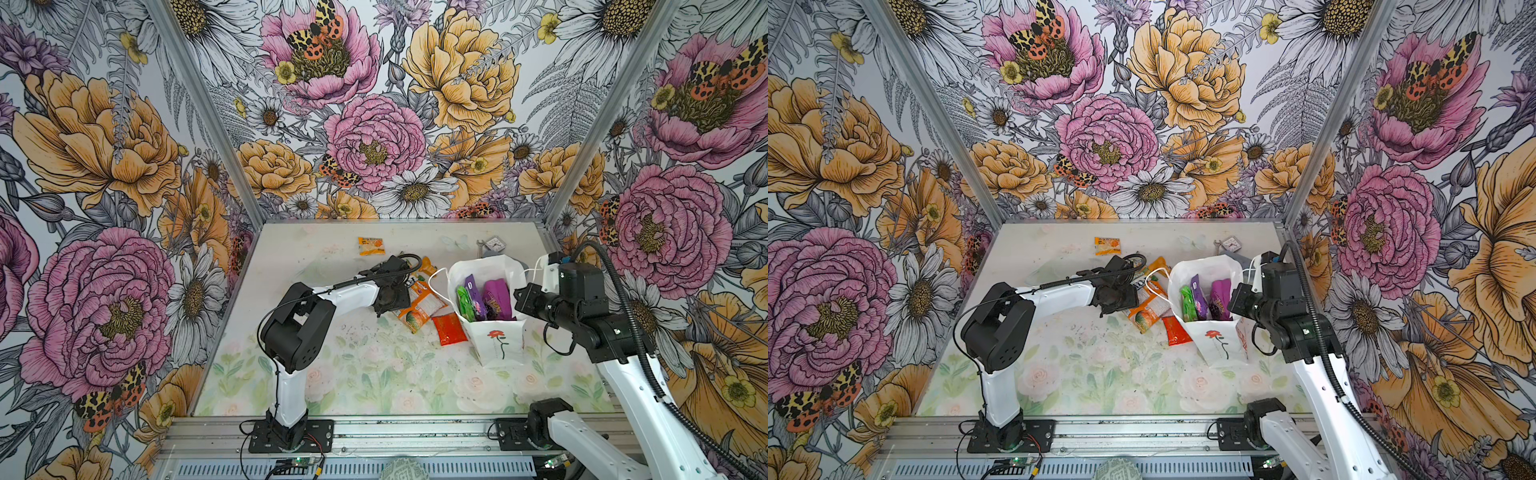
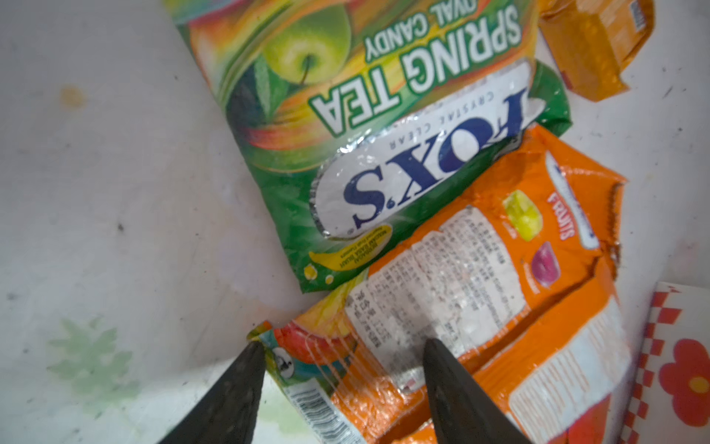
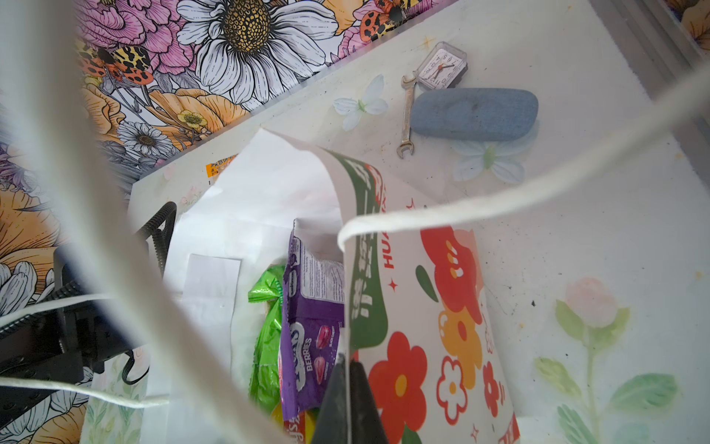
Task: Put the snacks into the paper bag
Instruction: 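Move the left gripper down over the orange Fox's Fruits bag, then grasp the orange Fox's Fruits bag by its top edge with the left gripper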
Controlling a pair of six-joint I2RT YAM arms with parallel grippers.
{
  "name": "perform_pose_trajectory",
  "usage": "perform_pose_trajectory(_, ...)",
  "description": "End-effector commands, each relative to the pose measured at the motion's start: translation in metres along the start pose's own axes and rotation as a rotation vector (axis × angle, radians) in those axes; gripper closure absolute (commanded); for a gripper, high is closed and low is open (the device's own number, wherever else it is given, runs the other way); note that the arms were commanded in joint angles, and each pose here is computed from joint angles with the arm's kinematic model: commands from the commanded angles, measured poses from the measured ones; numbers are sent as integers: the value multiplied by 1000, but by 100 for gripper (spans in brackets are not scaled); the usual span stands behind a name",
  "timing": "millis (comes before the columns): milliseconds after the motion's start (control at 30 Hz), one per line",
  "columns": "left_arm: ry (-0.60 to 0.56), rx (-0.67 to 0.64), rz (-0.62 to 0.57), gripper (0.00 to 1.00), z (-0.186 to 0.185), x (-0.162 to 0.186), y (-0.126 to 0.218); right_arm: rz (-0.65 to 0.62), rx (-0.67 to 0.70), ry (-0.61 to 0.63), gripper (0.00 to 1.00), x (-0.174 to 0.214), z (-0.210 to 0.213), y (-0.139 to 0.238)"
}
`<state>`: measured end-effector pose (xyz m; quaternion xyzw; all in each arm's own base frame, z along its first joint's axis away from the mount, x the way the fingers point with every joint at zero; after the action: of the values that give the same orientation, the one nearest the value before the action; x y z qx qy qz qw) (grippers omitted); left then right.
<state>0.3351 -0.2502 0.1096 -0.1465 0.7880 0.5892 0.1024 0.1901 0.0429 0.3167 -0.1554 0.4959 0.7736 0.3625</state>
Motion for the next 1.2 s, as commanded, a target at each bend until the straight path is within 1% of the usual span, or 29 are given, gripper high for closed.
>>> perform_pose_trajectory(0,-48,-23,34,37,-1,5,-9,-140,-64,31,100,-18,10,13)
perform_pose_trajectory(133,-77,-104,31,38,7,17,-4,-144,-64,33,100,-17,10,14)
perform_pose_trajectory(300,-89,-200,6,38,34,37,13,-144,-63,35,100,-18,10,14)
perform_pose_trajectory(467,-70,-233,-20,38,63,46,39,-141,-64,31,100,-19,11,13)
perform_pose_trajectory(567,-47,-292,-76,38,86,41,62,-142,-64,31,100,-19,11,13)
perform_pose_trajectory(633,-20,-337,-127,37,102,35,84,-145,-64,30,100,-19,11,14)
perform_pose_trajectory(700,7,-346,-171,36,109,29,103,-147,-63,28,100,-19,10,14)
perform_pose_trajectory(800,19,-275,-242,36,92,23,129,-148,-63,24,100,-19,10,15)
perform_pose_trajectory(833,7,-248,-266,35,81,23,136,-146,-64,25,100,-19,11,14)
perform_pose_trajectory(900,-53,-214,-283,34,53,25,140,-152,-62,25,100,-19,10,15)
perform_pose_trajectory(967,-108,-187,-266,34,28,27,135,-165,-57,25,100,-20,10,18)
perform_pose_trajectory(1067,-227,-175,-236,34,-8,33,119,-185,-57,26,100,-21,10,23)
perform_pose_trajectory(1167,-412,-169,-200,34,-46,42,99,-188,-69,27,100,-20,11,26)
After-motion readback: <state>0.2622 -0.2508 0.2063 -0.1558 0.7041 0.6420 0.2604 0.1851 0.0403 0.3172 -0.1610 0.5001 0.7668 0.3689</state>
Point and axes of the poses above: each gripper's point midway between its finger pads, its own y axis back along the fingers, its own z axis along the line the jaws close on, x = y × z, the point moved 8 cm from there along y, back along the fingers, and after that the axes turned 3 degrees about -y, right-handed, at the moved point
